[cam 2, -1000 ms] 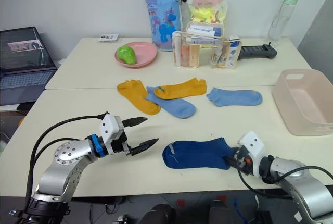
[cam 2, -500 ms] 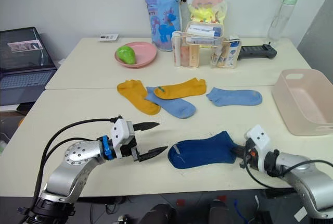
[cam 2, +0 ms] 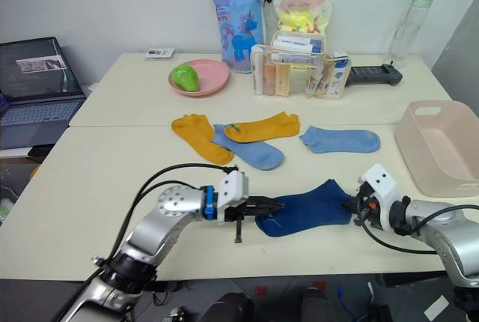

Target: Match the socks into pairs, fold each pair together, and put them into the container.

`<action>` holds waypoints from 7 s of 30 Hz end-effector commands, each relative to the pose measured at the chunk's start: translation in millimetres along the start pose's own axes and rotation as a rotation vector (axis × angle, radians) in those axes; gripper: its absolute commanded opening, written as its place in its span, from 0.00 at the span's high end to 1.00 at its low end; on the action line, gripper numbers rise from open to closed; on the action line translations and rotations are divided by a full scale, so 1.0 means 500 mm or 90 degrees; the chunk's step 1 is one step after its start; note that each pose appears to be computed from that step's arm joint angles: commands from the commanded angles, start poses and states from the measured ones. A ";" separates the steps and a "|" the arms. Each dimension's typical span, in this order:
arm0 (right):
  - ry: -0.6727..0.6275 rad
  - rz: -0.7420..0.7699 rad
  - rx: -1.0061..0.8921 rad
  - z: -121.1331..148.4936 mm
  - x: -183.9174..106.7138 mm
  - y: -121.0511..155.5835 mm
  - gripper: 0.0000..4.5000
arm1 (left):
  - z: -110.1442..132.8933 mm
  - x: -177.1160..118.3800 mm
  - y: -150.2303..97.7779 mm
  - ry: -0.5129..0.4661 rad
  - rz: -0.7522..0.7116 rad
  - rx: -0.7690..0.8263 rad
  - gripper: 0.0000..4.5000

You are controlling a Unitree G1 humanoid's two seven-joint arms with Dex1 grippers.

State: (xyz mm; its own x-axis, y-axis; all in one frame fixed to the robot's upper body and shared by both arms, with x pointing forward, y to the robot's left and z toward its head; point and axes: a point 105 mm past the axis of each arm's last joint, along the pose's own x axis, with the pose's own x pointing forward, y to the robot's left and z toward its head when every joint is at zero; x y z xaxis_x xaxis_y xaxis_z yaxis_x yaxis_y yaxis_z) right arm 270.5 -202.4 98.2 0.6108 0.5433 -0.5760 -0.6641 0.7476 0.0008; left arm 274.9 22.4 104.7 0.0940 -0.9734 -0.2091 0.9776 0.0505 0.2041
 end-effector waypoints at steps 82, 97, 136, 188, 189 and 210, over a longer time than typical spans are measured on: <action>-0.051 0.194 0.103 0.078 0.057 0.118 0.01 | -0.079 -0.078 -0.009 0.171 0.012 0.021 1.00; -0.009 0.242 0.164 0.057 0.121 0.145 0.01 | -0.099 -0.084 -0.024 0.178 0.024 0.007 1.00; -0.107 0.247 0.212 0.116 0.116 0.143 1.00 | 0.034 -0.147 0.038 0.045 0.049 -0.083 0.65; 0.225 -0.447 -0.589 0.113 -0.242 -0.383 1.00 | 0.312 0.082 0.063 -0.222 0.016 0.064 0.01; 0.223 -0.441 -0.581 0.114 -0.241 -0.384 1.00 | 0.312 0.082 0.063 -0.222 0.017 0.064 0.01; 0.281 -0.416 -0.623 0.051 -0.202 -0.377 1.00 | 0.295 0.076 0.063 -0.213 0.033 0.049 0.01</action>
State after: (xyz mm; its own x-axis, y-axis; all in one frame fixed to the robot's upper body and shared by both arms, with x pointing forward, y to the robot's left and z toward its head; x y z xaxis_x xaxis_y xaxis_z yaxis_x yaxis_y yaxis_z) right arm 344.7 -385.2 171.3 0.8608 -0.1274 -0.4927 -0.4770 0.1354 -0.8684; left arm 290.7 -45.1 234.7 0.0896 -0.9903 0.1064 0.9659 0.1124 0.2333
